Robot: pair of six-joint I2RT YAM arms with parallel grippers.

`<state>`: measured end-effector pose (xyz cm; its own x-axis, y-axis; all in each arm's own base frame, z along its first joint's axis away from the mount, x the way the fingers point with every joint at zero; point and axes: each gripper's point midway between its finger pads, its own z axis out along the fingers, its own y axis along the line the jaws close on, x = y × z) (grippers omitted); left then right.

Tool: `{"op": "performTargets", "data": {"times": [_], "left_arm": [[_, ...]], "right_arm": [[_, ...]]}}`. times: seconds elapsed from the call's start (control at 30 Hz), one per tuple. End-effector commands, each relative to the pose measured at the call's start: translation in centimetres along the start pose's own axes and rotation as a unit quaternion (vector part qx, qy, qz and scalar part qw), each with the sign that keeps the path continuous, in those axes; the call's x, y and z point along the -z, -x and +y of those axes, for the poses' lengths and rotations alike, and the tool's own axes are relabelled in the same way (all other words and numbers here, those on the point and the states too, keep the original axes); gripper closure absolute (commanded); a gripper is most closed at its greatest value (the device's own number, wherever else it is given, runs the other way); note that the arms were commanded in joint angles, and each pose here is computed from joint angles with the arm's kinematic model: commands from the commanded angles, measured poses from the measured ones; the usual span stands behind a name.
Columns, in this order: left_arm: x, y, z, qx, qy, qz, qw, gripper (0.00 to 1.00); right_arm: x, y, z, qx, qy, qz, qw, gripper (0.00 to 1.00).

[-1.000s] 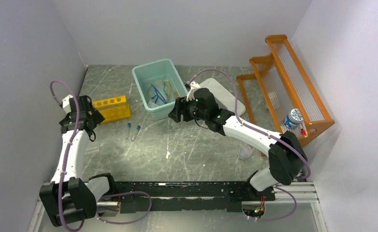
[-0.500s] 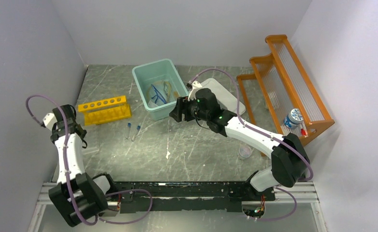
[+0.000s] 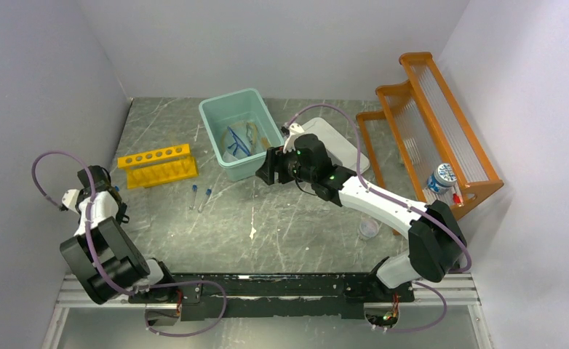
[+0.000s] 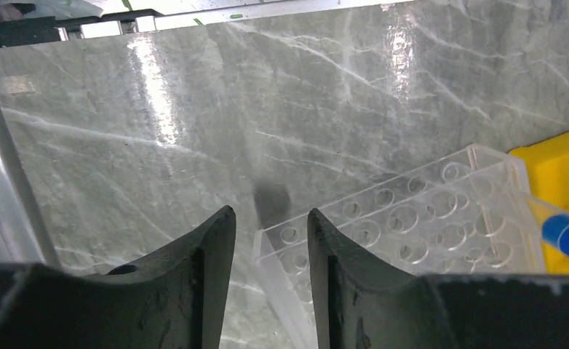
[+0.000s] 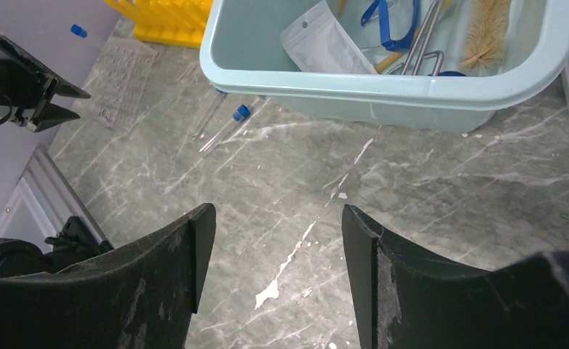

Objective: Organize the chemistry lab equipment

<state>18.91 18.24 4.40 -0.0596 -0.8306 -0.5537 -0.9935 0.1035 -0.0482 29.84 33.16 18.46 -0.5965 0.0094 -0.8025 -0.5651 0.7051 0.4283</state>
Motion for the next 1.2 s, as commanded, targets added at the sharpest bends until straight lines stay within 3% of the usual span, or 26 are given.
{"op": "performTargets", "data": {"times": [0.0, 0.17, 0.53, 1.17], "left_arm": [[-0.8, 1.4, -1.3, 0.049, -0.01, -0.024, 0.998, 0.53], [-1.3, 1.0, -2.7, 0.03, -0.031, -0.008, 0.999, 0.52], [0.0, -3.8, -2.1, 0.024, -0.083, 0.047, 0.995, 0.57], [3.8, -7.9, -6.6, 0.043, -0.25, 0.101, 0.962, 0.55]], "right_arm": [[0.2, -0.1, -0.5, 0.009, -0.01, -0.002, 1.0, 0.32], [0.2, -0.3, -0.7, 0.01, -0.012, 0.0, 1.0, 0.32], [0.1, -0.9, -0.7, 0.005, -0.007, 0.004, 1.0, 0.32], [-0.6, -2.0, -0.8, -0.004, -0.002, 0.022, 1.0, 0.33]]}}
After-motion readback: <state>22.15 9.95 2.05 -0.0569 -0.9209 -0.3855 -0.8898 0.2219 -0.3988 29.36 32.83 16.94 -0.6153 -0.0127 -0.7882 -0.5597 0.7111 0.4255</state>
